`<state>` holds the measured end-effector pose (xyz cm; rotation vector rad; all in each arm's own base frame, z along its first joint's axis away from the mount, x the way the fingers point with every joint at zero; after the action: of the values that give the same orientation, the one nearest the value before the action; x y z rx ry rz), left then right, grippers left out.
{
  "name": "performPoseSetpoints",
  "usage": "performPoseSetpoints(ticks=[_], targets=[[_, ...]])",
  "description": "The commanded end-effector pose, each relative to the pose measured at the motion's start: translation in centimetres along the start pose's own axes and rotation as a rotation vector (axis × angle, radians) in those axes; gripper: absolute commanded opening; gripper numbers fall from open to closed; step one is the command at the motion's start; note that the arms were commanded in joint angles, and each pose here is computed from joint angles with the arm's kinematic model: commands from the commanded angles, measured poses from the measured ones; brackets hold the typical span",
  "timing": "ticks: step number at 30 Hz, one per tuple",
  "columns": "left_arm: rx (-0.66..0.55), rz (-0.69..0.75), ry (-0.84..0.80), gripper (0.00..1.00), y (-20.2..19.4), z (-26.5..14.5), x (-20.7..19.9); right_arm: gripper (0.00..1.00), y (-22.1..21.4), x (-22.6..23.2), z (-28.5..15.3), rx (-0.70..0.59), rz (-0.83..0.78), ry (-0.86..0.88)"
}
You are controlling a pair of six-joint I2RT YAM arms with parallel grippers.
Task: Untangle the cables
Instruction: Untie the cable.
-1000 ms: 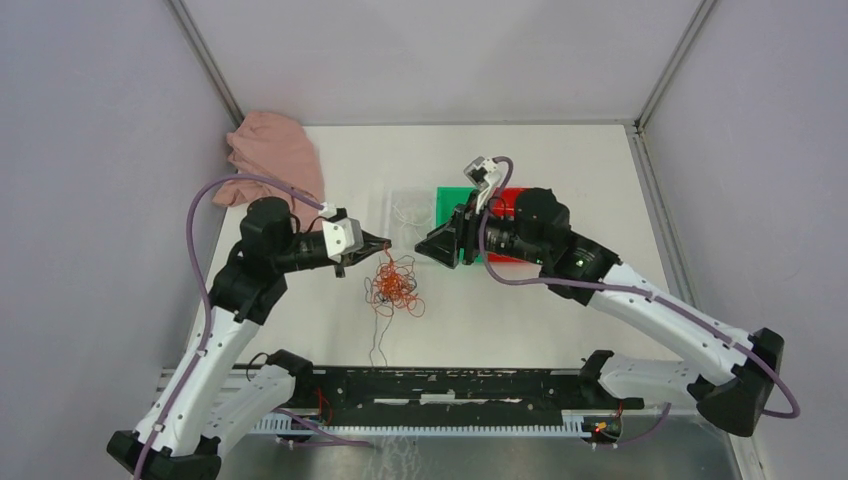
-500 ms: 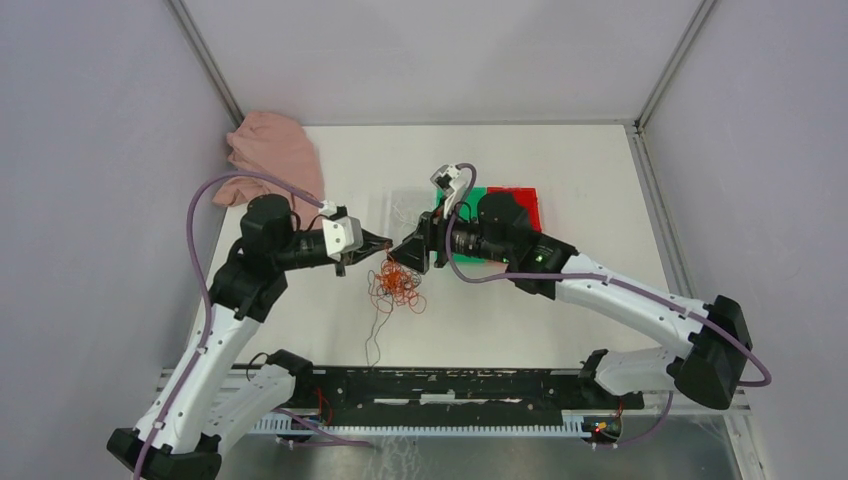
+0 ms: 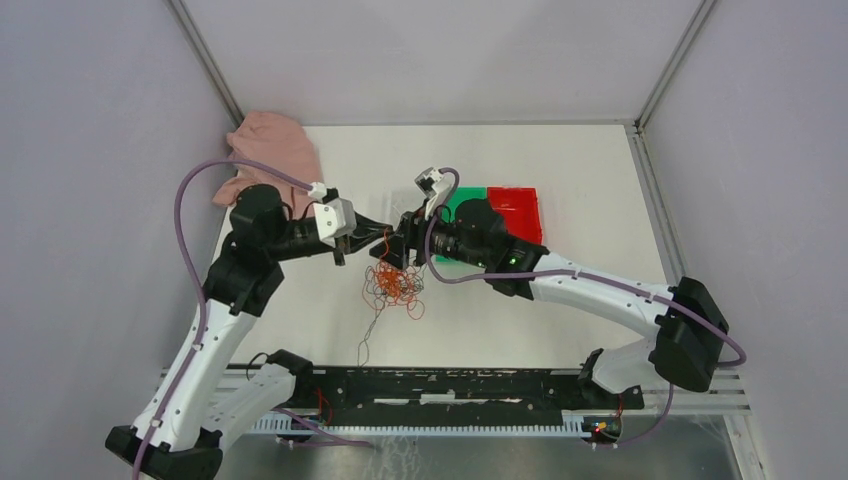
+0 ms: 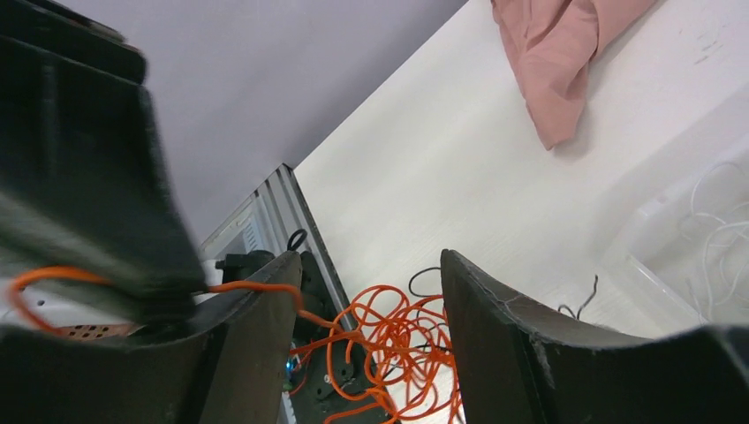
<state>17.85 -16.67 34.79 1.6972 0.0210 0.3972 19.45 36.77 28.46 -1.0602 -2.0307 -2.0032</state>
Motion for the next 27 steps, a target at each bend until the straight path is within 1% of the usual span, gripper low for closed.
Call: performPoseSetpoints(ticks=[1, 14, 21, 27], targets=[[-0.120, -0.010, -0.066, 0.03, 4.9, -0.2, -0.6, 0.64, 1.1, -0.5, 1.4, -0.094, -0.010, -0.020], [-0.274, -0.007, -0.091, 0.03, 12.9, -1.0, 0.1, 0.60, -6.2, -5.1, 2.9, 0.008, 0.035, -0.147], [-0.339, 0.070, -0.058, 0.03, 16.1, -1.9, 0.4, 0.60, -10.0, -7.8, 2.3, 0.072, 0.039, -0.226], [-0.403, 0.150, -0.006, 0.03, 19.2, -3.0, 0.7, 0.59, -13.7, -9.4, 1.4, 0.147, 0.061, -0.251]])
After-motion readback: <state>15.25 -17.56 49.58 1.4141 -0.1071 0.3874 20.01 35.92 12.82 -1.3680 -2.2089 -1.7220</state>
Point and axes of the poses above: each gripper's point midway between its finger pads, its own z axis out along the fingers, its own x axis along the line the jaws close on, y = z × x, the point moved 5 cm from there along -z, back along the fingers, and after that the axes turned 2 degrees about -z, right-handed, at the moved point
